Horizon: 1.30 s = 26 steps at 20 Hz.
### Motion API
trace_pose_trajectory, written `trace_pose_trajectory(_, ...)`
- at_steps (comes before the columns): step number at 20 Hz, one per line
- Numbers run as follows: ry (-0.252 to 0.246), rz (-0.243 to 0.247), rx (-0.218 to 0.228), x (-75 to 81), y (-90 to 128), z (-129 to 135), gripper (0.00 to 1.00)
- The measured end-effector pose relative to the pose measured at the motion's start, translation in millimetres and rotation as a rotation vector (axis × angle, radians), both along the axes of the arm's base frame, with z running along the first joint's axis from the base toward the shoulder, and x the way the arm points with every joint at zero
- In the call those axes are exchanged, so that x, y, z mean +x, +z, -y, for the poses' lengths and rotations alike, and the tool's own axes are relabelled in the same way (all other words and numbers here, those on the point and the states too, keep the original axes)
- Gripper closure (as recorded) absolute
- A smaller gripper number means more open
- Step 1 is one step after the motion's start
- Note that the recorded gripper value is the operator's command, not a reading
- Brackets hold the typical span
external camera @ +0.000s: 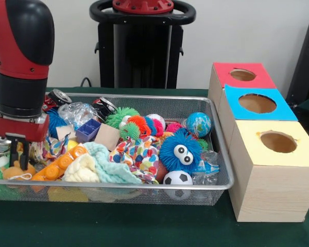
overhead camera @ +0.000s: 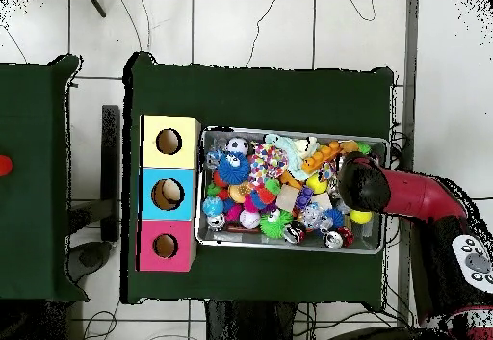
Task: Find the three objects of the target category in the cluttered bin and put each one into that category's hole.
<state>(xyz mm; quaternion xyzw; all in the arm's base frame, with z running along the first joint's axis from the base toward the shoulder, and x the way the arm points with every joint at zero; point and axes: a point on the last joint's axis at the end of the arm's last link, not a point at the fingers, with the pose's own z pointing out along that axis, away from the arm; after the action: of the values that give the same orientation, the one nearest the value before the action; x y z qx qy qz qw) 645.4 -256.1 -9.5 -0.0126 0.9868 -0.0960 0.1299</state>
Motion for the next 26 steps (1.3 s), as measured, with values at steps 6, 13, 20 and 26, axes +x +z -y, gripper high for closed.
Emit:
trace_pose_trajectory(6,0.002,0.0,0.0,0.3,-0.1,-1.0,1.0)
trace_pose_trajectory(13,0.005,0.0,0.0,1.0,-0.1,-2.8,1.0)
trace_pose_trajectory(20,0.001,0.005,0.009,-3.8,11.8,-3.0,1.0)
trace_pose_trajectory(26,-0.002,0.006,0.019,-16.7,36.8,-3.6,1.0)
